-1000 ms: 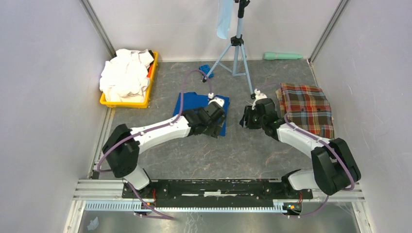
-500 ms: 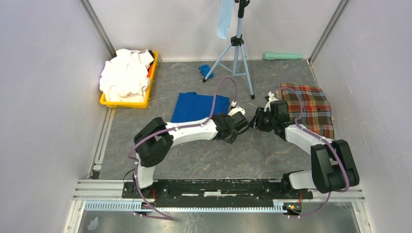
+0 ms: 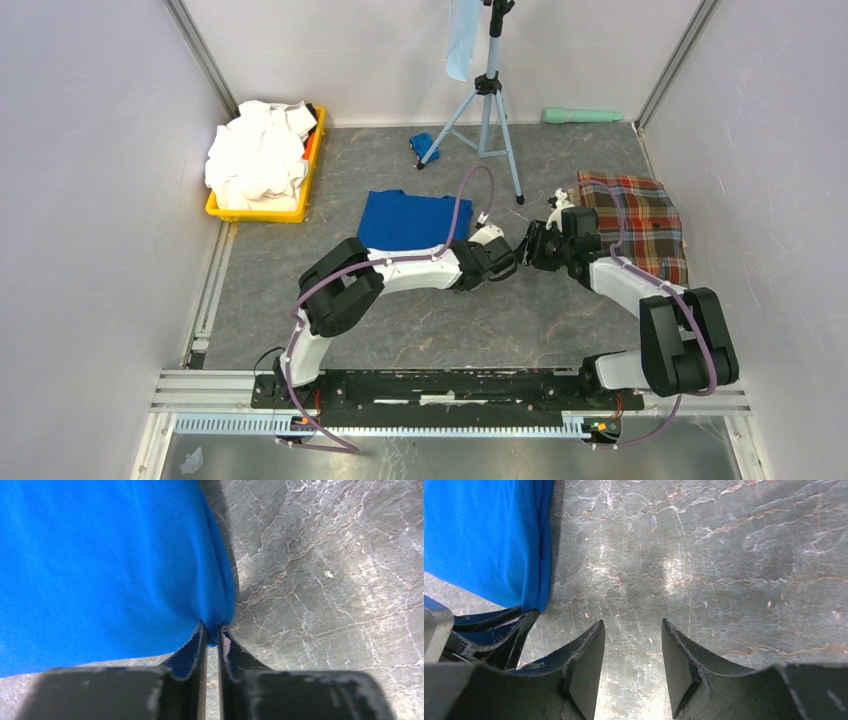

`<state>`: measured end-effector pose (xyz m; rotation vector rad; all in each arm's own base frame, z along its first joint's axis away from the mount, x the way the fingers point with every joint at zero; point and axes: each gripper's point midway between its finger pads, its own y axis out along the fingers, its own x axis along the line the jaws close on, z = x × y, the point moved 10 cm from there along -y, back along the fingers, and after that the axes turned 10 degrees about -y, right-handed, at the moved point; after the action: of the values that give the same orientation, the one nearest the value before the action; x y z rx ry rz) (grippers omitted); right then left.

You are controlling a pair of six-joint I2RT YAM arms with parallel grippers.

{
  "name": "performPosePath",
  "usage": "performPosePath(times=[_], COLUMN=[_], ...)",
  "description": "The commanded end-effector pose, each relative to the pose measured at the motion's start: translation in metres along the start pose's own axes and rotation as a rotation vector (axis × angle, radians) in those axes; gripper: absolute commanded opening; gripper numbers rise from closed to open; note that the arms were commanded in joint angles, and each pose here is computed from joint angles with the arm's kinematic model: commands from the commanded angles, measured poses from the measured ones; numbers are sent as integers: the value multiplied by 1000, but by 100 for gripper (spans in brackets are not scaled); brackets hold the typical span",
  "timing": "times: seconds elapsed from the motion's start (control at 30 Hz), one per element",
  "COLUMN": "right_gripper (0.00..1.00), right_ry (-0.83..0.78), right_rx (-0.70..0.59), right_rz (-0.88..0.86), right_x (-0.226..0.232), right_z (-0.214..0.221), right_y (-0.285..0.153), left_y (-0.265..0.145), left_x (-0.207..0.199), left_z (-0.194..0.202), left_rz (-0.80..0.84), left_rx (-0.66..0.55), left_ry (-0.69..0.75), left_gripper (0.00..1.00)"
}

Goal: Fold and stack the mixed laundry pile
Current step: Pick up the T-shirt from the center of the board.

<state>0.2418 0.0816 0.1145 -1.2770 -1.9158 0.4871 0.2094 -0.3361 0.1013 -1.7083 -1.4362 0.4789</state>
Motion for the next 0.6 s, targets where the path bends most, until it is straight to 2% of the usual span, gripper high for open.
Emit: performPosePath(times=[0.0, 0.23, 0.57], right_gripper=[53, 69, 74], right_ry=[-6, 107, 224], right_rx=[-39, -77, -14], right_rz=[-69, -253, -370], right_x=[5, 26, 48], right_z=[-15, -23, -24], right_y=[5, 14, 50], left_y=[-3, -43, -60], left_x=[5, 14, 14], left_z=[-2, -18, -14], left_rz=[-26, 150, 296], left_rx=[-58, -119, -96], left_ry=[-57, -150, -222], left_gripper=[3, 2, 2])
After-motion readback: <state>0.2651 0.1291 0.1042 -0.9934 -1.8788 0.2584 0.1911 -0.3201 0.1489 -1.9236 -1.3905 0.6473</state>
